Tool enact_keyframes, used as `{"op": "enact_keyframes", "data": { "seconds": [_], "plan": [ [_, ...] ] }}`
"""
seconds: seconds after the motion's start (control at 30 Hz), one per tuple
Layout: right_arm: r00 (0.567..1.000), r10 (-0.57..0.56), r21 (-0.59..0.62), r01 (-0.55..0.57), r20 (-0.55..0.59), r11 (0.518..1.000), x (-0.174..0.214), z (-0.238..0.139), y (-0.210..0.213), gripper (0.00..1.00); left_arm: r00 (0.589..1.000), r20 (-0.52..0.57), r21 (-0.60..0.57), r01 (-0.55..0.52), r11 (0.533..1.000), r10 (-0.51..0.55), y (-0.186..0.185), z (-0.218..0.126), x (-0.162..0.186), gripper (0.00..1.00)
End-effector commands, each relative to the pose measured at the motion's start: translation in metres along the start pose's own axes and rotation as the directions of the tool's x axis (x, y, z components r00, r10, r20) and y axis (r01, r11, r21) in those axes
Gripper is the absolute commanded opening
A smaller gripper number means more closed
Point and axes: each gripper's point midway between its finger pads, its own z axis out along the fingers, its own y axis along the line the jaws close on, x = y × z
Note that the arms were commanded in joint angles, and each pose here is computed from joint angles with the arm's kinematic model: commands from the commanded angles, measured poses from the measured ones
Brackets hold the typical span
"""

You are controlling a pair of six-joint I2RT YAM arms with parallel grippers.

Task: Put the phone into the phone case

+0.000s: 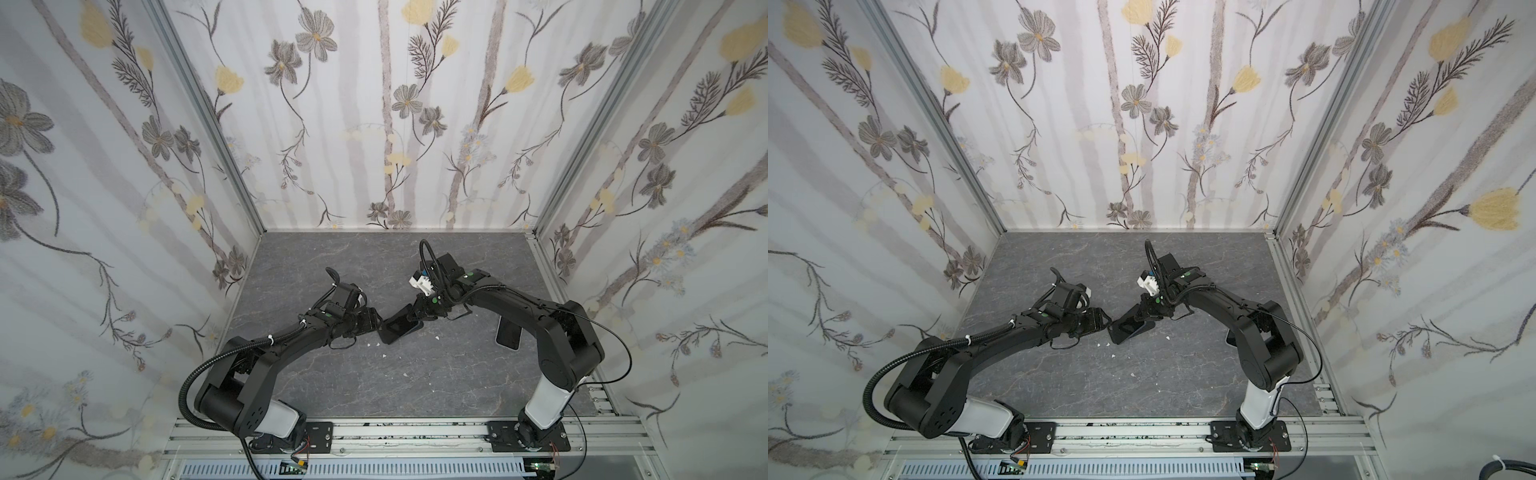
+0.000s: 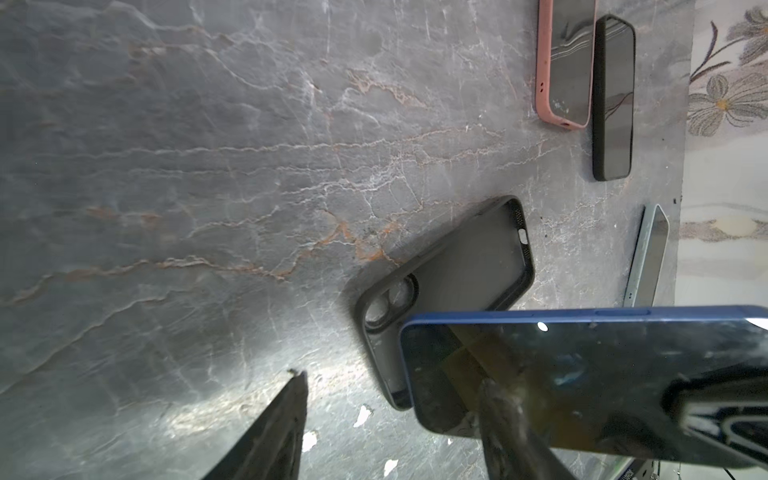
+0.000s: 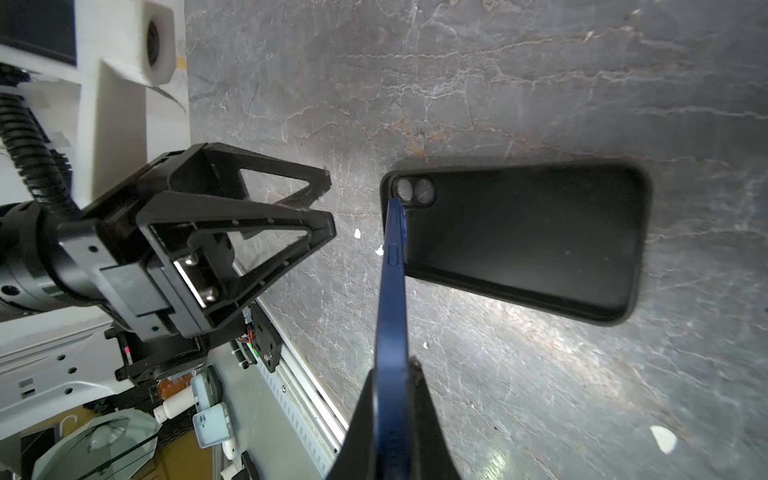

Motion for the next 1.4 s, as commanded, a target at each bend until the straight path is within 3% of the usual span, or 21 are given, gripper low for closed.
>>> {"op": "enact_keyframes", "data": {
  "seconds": [0.0,0.73,1.37],
  "plan": [
    [1.0,-0.023,-0.025,0.023,-0.002,0.999,-0.004,0.004,0.003,0.0,1.0,0.005,0.039,0.006,0.999,-0.006,-0.01,0.003,-0.005,0.64],
    [1.0,0.03,-0.051,-0.029,0.007,0.998,-0.015,0.003,-0.013,0.0,1.0,0.008,0.039,-0.007,0.999,0.007,-0.008,0.006,-0.002,0.6],
    [0.998,0.059,-0.069,-0.062,-0.038,0.996,-0.001,0.017,-0.025,0.0,0.999,-0.045,0.088,-0.005,0.996,0.009,-0.018,0.026,0.008,0.55]
  ]
}}
